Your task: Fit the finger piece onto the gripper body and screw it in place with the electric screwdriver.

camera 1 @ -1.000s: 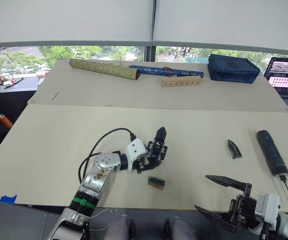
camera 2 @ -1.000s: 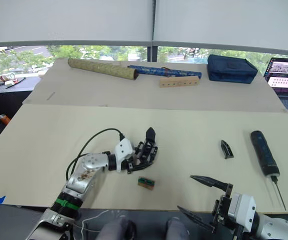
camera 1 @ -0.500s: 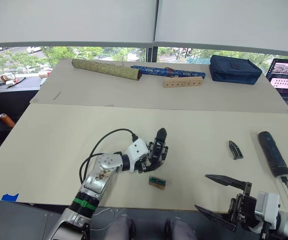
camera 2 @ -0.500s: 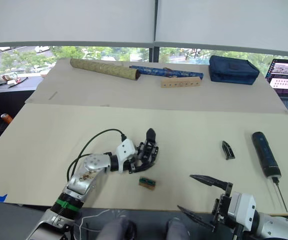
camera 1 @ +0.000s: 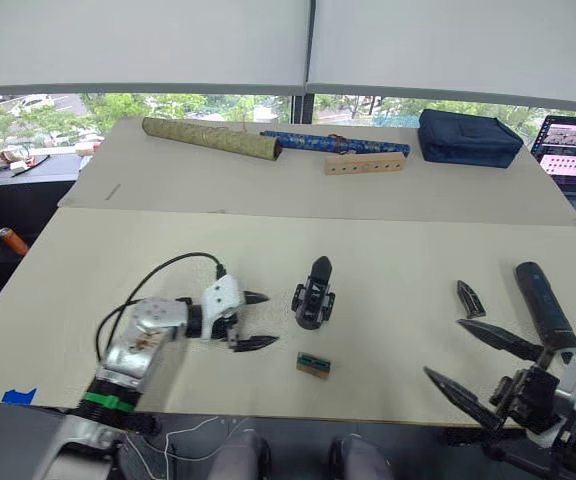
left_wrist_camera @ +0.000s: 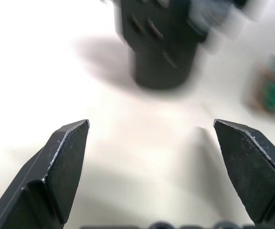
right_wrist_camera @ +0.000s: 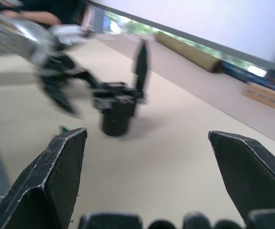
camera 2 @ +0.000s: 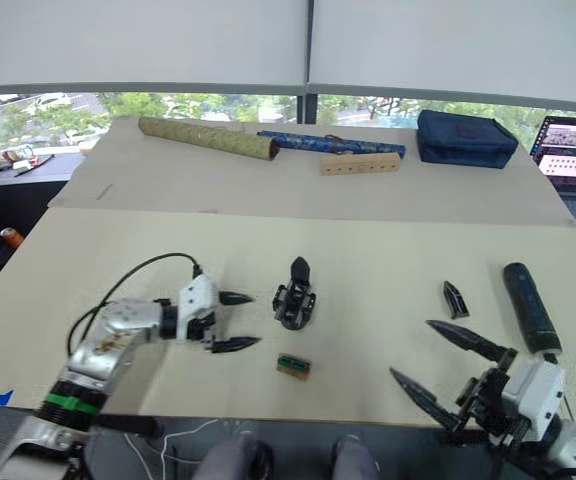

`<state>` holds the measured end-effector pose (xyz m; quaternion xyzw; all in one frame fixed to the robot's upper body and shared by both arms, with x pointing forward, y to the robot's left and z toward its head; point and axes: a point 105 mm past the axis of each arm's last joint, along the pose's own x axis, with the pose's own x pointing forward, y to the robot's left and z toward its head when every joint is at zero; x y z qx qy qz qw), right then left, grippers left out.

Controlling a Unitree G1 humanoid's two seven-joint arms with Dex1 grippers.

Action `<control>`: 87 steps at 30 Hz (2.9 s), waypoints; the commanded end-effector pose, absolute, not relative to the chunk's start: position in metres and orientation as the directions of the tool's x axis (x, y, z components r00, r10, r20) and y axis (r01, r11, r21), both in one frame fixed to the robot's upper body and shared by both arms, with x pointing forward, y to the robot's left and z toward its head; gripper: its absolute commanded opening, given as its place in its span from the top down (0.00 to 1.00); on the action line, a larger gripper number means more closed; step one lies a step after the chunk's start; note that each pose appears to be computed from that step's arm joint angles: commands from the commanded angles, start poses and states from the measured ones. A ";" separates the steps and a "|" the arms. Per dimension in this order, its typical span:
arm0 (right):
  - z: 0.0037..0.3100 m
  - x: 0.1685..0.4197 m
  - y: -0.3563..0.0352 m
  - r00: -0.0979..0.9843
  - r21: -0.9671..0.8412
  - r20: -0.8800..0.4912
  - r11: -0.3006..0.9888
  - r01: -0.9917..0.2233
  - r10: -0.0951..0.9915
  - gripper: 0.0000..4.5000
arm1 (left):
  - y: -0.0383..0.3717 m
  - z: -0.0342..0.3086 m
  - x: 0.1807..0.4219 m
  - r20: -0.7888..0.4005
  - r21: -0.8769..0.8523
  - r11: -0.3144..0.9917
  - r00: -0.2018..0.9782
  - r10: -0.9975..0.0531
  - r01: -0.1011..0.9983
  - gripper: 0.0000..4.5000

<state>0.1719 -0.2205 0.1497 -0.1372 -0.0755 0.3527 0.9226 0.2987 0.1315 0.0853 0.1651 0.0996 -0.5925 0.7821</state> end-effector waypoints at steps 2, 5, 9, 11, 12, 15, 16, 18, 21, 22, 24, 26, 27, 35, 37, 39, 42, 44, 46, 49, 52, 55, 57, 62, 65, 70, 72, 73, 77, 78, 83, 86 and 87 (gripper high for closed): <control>0.155 0.163 -0.254 0.874 -0.314 0.046 0.837 -0.448 0.485 0.00 | 0.156 0.121 0.291 -0.263 0.149 0.180 0.214 -0.941 0.972 0.02; 0.149 0.152 -0.263 0.925 -0.293 0.032 0.889 -0.352 0.377 0.00 | 0.159 0.153 0.291 -0.156 0.201 0.182 0.215 -0.964 0.962 0.02; 0.127 0.153 -0.277 0.977 -0.255 -0.120 0.945 -0.205 0.179 0.00 | 0.154 0.194 0.293 -0.041 0.239 0.201 0.217 -0.975 0.950 0.02; 0.127 0.161 -0.275 0.972 -0.244 -0.154 0.946 -0.212 0.178 0.00 | 0.150 0.207 0.290 -0.023 0.243 0.190 0.201 -0.979 0.951 0.02; 0.130 0.167 -0.276 0.970 -0.232 -0.166 0.949 -0.213 0.177 0.00 | 0.148 0.212 0.289 -0.013 0.245 0.188 0.197 -0.980 0.951 0.02; 0.139 0.193 -0.283 0.958 -0.195 -0.226 0.955 -0.222 0.177 0.00 | 0.141 0.222 0.279 0.010 0.216 0.151 0.152 -0.988 0.965 0.02; 0.142 0.202 -0.284 0.951 -0.180 -0.250 0.956 -0.232 0.183 0.00 | 0.138 0.224 0.276 0.015 0.213 0.137 0.137 -0.991 0.968 0.02; 0.146 0.214 -0.287 0.936 -0.168 -0.299 0.956 -0.242 0.185 0.00 | 0.134 0.226 0.271 0.021 0.215 0.125 0.123 -0.992 0.969 0.02; 0.142 0.238 -0.295 0.868 -0.156 -0.469 0.952 -0.263 0.162 0.00 | 0.127 0.225 0.262 0.021 0.221 0.104 0.101 -0.995 0.970 0.02; 0.142 0.245 -0.296 0.850 -0.137 -0.501 0.955 -0.263 0.162 0.00 | 0.126 0.224 0.260 0.020 0.220 0.102 0.100 -0.995 0.970 0.02; 0.138 0.260 -0.301 0.810 -0.134 -0.568 0.955 -0.263 0.144 0.00 | 0.125 0.221 0.258 0.015 0.222 0.109 0.108 -0.994 0.969 0.02; 0.137 0.272 -0.305 0.792 -0.136 -0.596 0.956 -0.261 0.131 0.00 | 0.125 0.218 0.256 0.011 0.220 0.117 0.117 -0.993 0.968 0.02; 0.135 0.279 -0.306 0.781 -0.132 -0.612 0.957 -0.257 0.125 0.00 | 0.125 0.217 0.255 0.009 0.223 0.123 0.124 -0.992 0.967 0.02; 0.118 0.312 -0.307 0.681 -0.093 -0.722 0.957 -0.273 0.124 0.00 | 0.126 0.213 0.249 -0.012 0.221 0.152 0.158 -0.987 0.963 0.02; 0.115 0.317 -0.309 0.667 -0.099 -0.736 0.955 -0.278 0.118 0.00 | 0.125 0.214 0.248 -0.010 0.223 0.154 0.161 -0.987 0.962 0.02; 0.111 0.322 -0.309 0.660 -0.071 -0.740 0.961 -0.267 0.129 0.00 | 0.125 0.215 0.247 -0.009 0.227 0.157 0.164 -0.986 0.961 0.02; 0.103 0.324 -0.313 0.642 -0.073 -0.757 0.960 -0.272 0.124 0.00 | 0.125 0.216 0.246 -0.010 0.231 0.161 0.168 -0.986 0.960 0.02; 0.099 0.323 -0.312 0.623 -0.067 -0.772 0.958 -0.280 0.128 0.12 | 0.126 0.217 0.246 -0.012 0.235 0.164 0.172 -0.985 0.958 0.00; 0.096 0.323 -0.309 0.608 -0.062 -0.783 0.955 -0.291 0.135 0.25 | 0.127 0.218 0.247 -0.014 0.239 0.168 0.176 -0.984 0.956 0.00; 0.090 0.319 -0.306 0.579 -0.051 -0.802 0.950 -0.308 0.145 0.50 | 0.127 0.220 0.248 -0.018 0.245 0.170 0.180 -0.983 0.954 0.00; 0.091 0.318 -0.304 0.578 -0.053 -0.802 0.944 -0.326 0.154 0.73 | 0.128 0.221 0.249 -0.019 0.250 0.174 0.185 -0.983 0.952 0.00; 0.103 0.323 -0.301 0.627 -0.066 -0.758 0.934 -0.350 0.182 0.75 | 0.129 0.222 0.251 -0.016 0.253 0.185 0.195 -0.981 0.949 0.00; 0.116 0.329 -0.299 0.682 -0.083 -0.701 0.925 -0.371 0.211 0.75 | 0.130 0.224 0.254 0.004 0.249 0.209 0.214 -0.977 0.946 0.00; 0.181 0.337 -0.264 0.847 -0.284 -0.388 0.827 -0.484 0.363 0.75 | 0.132 0.247 0.276 0.182 0.146 0.374 0.347 -0.920 0.916 0.00; 0.215 0.330 -0.228 0.857 -0.399 -0.202 0.759 -0.514 0.474 0.75 | 0.132 0.261 0.288 0.270 0.047 0.434 0.407 -0.873 0.900 0.00; 0.253 0.314 -0.159 0.774 -0.596 0.031 0.634 -0.493 0.632 0.75 | 0.115 0.270 0.308 0.354 -0.101 0.477 0.480 -0.803 0.873 0.00; 0.262 0.308 -0.136 0.730 -0.667 0.100 0.589 -0.455 0.676 0.75 | 0.106 0.273 0.315 0.386 -0.147 0.490 0.506 -0.771 0.859 0.00; 0.265 0.306 -0.126 0.711 -0.695 0.129 0.574 -0.432 0.691 0.75 | 0.101 0.276 0.320 0.407 -0.168 0.499 0.521 -0.750 0.850 0.00; 0.275 0.309 -0.103 0.696 -0.726 0.216 0.589 -0.355 0.685 0.75 | 0.086 0.287 0.328 0.477 -0.233 0.500 0.546 -0.689 0.834 0.00; 0.278 0.309 -0.100 0.695 -0.727 0.231 0.595 -0.341 0.681 0.75 | 0.084 0.287 0.329 0.480 -0.244 0.499 0.550 -0.683 0.832 0.00; 0.284 0.311 -0.071 0.684 -0.746 0.273 0.598 -0.294 0.677 0.75 | 0.070 0.285 0.330 0.489 -0.270 0.477 0.546 -0.680 0.836 0.00; 0.282 0.313 -0.062 0.689 -0.749 0.271 0.597 -0.288 0.672 0.75 | 0.061 0.288 0.328 0.506 -0.272 0.457 0.530 -0.680 0.847 0.00; 0.282 0.314 -0.062 0.690 -0.749 0.270 0.597 -0.287 0.671 0.75 | 0.060 0.288 0.328 0.506 -0.274 0.456 0.530 -0.680 0.847 0.00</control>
